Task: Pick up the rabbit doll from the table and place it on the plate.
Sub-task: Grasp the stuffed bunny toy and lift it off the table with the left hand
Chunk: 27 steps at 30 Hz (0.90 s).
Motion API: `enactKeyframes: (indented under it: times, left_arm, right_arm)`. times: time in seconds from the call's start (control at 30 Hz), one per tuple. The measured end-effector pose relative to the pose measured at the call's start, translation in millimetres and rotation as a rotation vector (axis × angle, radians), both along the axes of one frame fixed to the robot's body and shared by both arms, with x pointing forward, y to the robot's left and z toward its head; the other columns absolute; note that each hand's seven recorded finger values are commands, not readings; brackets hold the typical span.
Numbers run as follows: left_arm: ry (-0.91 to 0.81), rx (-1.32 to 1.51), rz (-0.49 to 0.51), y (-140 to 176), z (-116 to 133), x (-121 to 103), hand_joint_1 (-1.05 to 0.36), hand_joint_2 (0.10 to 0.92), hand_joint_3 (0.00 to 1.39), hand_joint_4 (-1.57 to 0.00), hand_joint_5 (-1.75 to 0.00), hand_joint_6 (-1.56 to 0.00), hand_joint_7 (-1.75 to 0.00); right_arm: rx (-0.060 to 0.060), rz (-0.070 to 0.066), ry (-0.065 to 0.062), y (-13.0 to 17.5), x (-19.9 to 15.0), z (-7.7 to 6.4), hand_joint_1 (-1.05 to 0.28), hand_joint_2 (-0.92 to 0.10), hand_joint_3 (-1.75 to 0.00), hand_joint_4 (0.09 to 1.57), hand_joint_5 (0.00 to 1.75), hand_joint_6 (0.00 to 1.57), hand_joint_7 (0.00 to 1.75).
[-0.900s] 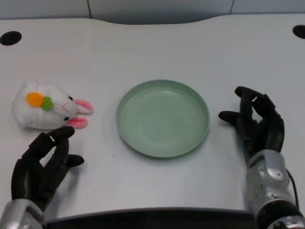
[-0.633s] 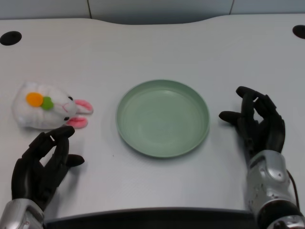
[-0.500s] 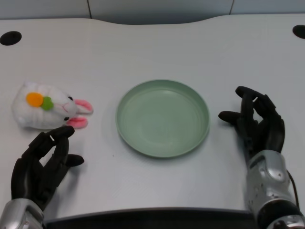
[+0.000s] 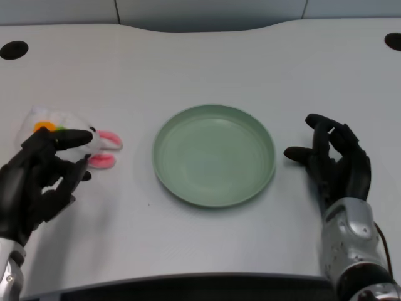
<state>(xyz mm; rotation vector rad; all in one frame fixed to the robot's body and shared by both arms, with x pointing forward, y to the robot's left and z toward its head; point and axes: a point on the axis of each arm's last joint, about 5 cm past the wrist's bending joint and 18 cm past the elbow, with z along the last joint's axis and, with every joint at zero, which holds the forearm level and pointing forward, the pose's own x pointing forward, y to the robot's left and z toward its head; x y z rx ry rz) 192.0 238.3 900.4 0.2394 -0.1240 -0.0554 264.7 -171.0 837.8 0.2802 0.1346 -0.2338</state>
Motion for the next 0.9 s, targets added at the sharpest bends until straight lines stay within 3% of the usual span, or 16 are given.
enactKeyframes:
  times: [0.2, 0.33, 0.4, 0.63, 0.9]
  left_arm:
    - [-0.122, 0.456, -0.07, 14.0, 32.4, 13.9, -0.61, 0.921, 0.16, -0.18, -1.14, -0.29, -0.5]
    - [-0.171, 0.846, -0.096, 16.0, 49.9, 26.8, -0.74, 0.921, 0.11, -0.15, -0.72, -0.31, -0.19]
    - [-0.174, 1.019, -0.098, 17.2, 58.6, 33.0, -0.79, 0.921, 0.1, -0.09, -0.61, -0.28, -0.11]
    - [-0.112, 1.402, -0.129, 12.8, 81.5, 53.8, -0.93, 0.921, 0.12, 0.0, -0.12, -0.13, -0.01]
    - [0.008, 1.591, -0.165, 9.8, 95.8, 76.6, -0.99, 0.91, 0.06, 0.0, 0.0, -0.11, 0.0]
  right_arm:
    - [0.0, -0.002, -0.002, 0.3, -0.5, -0.4, -0.42, -0.92, -0.4, 0.61, 1.27, 0.49, 0.96]
    - [-0.001, 0.0, -0.003, 0.9, -0.6, -0.5, -0.41, -0.92, -0.42, 0.6, 1.27, 0.49, 0.96]
    - [0.0, 0.0, -0.005, 1.5, -0.8, -0.6, -0.4, -0.92, -0.42, 0.63, 1.29, 0.5, 0.97]
    - [0.002, -0.002, -0.005, 0.8, -1.0, -0.8, -0.41, -0.92, -0.4, 0.6, 1.26, 0.5, 0.95]
    - [0.0, -0.006, -0.006, 0.0, -0.5, -0.3, -0.42, -0.92, -0.4, 0.61, 1.27, 0.52, 0.96]
